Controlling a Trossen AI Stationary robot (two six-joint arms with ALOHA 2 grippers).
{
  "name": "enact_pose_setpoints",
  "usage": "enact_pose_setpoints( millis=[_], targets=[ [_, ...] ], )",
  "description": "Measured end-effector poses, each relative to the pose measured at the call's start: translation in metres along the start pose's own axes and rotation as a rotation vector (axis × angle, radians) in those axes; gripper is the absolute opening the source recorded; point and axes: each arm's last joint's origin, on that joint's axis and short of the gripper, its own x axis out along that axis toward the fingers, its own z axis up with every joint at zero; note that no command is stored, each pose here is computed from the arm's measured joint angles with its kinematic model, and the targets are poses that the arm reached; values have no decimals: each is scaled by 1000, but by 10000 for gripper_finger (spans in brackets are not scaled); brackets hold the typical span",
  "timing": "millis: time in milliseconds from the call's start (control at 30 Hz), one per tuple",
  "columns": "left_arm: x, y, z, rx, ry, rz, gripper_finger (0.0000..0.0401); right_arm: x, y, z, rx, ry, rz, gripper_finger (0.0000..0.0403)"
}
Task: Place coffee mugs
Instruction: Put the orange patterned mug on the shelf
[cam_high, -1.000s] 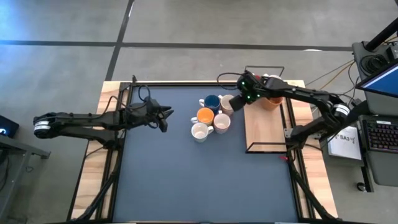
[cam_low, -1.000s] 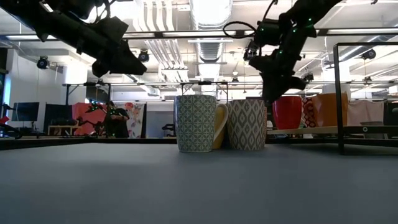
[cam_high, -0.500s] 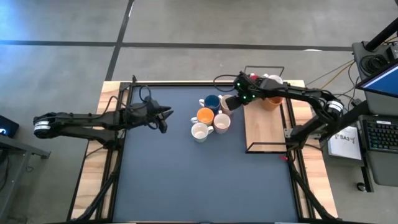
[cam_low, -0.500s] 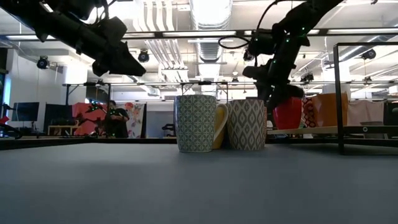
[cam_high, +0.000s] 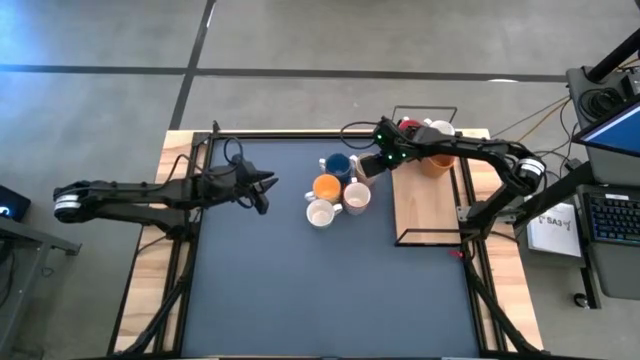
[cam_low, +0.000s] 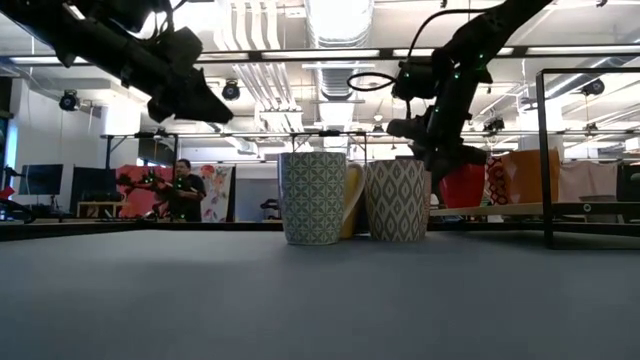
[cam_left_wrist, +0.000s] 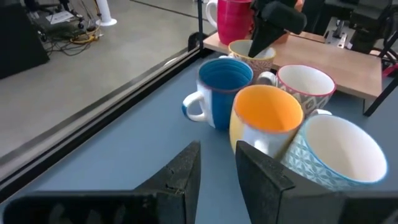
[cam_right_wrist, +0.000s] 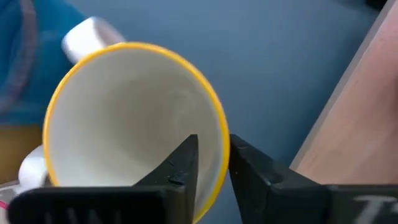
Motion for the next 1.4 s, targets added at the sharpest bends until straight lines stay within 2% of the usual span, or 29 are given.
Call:
enact_pose_setpoints(
  millis=[233, 667, 933, 1233, 1400],
  targets=[
    [-5, -1, 14, 40, -53, -8, 84, -3, 1, -1, -16, 1, 24, 17],
    [-9, 1, 15, 67, -47, -6, 84, -9, 3, 2, -10, -14, 23, 18],
    [-9, 1, 15, 67, -45, -6, 84, -31, 13, 18, -24, -49, 38, 18],
    [-9, 1, 14, 69, -37, -5, 84, -72, 17, 28, -72, -9, -93, 18],
    [-9, 1, 13, 72, -29, -4, 84, -86, 12, 20, -80, 22, -146, 18]
  ],
)
